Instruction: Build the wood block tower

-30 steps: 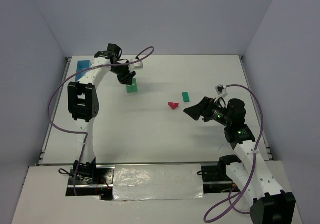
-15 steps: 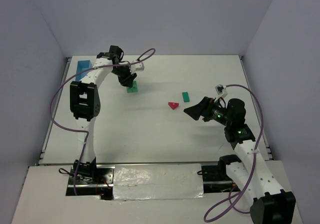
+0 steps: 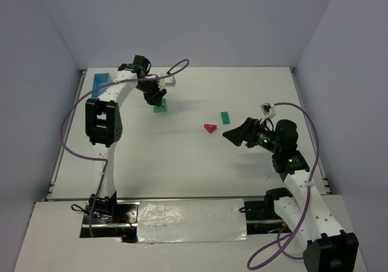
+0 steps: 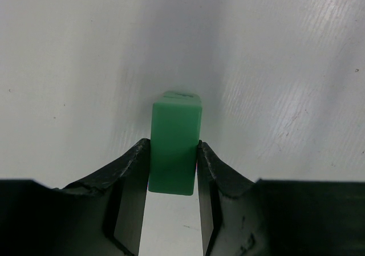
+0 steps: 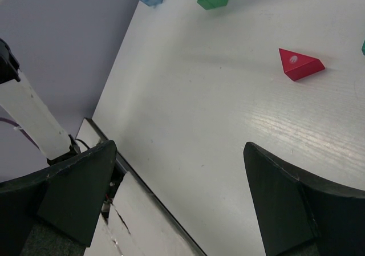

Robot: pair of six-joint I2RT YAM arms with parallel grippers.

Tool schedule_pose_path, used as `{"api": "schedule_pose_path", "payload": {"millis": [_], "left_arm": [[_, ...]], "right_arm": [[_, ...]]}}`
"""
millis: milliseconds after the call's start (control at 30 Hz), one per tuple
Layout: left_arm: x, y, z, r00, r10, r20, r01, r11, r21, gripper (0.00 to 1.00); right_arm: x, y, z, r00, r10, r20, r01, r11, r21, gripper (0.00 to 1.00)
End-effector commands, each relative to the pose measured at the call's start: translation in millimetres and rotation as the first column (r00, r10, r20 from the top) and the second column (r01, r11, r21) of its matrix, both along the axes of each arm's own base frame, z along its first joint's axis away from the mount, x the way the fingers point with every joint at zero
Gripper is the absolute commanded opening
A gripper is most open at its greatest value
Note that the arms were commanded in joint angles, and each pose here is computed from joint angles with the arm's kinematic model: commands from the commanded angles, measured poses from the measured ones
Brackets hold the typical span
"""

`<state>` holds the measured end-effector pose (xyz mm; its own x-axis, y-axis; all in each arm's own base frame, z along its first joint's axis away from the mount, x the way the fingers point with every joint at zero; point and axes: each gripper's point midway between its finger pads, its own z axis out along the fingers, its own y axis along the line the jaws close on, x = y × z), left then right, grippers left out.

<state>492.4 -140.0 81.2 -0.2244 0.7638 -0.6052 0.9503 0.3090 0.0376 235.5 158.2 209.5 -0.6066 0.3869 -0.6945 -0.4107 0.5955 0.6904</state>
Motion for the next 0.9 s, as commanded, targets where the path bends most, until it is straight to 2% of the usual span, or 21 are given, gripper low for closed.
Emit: {"api": "schedule_pose_path", "payload": {"millis": [0, 400, 867], "left_arm": [[5.8, -4.3, 5.6, 1.0, 0.0, 0.013, 0.0, 1.0, -0.022, 0.36], [8.4, -1.8, 2.6, 1.0, 0.021, 0.004, -0.021, 0.999, -0.026, 0.45], [10.3, 2.3, -2.9, 0.999, 0.042, -0.01, -0.042, 0.999, -0.011, 0.49]], "right_arm": [[1.5, 1.3, 6.0, 0.999, 0.012, 0.036, -0.013, 1.0, 0.01, 1.0], [1.4, 4.4, 10.5, 0.997, 0.035, 0.065, -0.036, 0.999, 0.022, 1.0], [1.5, 4.2, 8.7, 0.997, 0.035, 0.062, -0.036, 0.999, 0.022, 1.0]]}}
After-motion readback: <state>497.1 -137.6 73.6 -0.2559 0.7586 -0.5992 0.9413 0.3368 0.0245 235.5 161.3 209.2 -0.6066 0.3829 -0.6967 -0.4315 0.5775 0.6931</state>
